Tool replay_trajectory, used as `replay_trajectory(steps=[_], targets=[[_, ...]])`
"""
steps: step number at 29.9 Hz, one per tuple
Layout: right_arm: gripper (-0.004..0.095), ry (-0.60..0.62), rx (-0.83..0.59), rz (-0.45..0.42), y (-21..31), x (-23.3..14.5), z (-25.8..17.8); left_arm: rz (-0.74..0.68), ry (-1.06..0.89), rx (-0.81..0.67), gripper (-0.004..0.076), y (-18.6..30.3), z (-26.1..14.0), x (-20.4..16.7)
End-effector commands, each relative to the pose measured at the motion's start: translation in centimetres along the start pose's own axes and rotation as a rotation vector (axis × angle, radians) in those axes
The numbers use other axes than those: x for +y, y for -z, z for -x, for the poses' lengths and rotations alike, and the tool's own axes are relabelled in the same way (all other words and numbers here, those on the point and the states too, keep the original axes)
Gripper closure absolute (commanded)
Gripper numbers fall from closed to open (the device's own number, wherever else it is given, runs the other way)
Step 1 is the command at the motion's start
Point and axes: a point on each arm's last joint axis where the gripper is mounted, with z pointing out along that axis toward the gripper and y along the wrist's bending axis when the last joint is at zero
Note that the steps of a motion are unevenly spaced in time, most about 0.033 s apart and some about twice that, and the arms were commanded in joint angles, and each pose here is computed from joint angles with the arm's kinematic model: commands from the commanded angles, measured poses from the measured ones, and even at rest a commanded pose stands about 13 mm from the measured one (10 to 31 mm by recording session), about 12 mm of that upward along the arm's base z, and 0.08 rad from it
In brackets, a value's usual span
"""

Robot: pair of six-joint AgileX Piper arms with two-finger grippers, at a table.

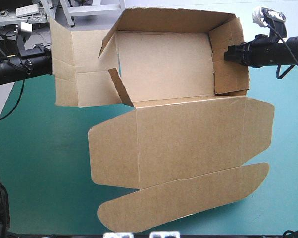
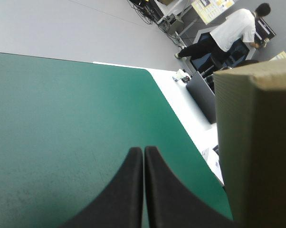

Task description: Fold the box

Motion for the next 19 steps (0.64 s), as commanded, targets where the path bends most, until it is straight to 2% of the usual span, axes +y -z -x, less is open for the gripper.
replay_trajectory(steps=[1, 5, 10, 19], targets=[[0.0909, 0.01, -0.152, 0.072, 1.8, 2.0, 1.4, -0.091, -0.056, 0.017, 0.072, 0.7, -0.2, -3.8], [0.0909, 0.022, -0.166, 0.072, 1.3, 2.0, 1.6, -0.132, -0.042, 0.035, 0.072, -0.1, -0.5, -4.7], [0.0908, 0.076, -0.19, -0.009, 0.4, 2.4, 1.7, -0.201, -0.044, 0.053, 0.072, -1.0, -1.0, -6.1], [0.0908, 0.142, -0.262, -0.074, -0.7, 3.8, 2.2, -0.202, -0.112, 0.047, 0.072, 0.1, -1.5, -8.5]])
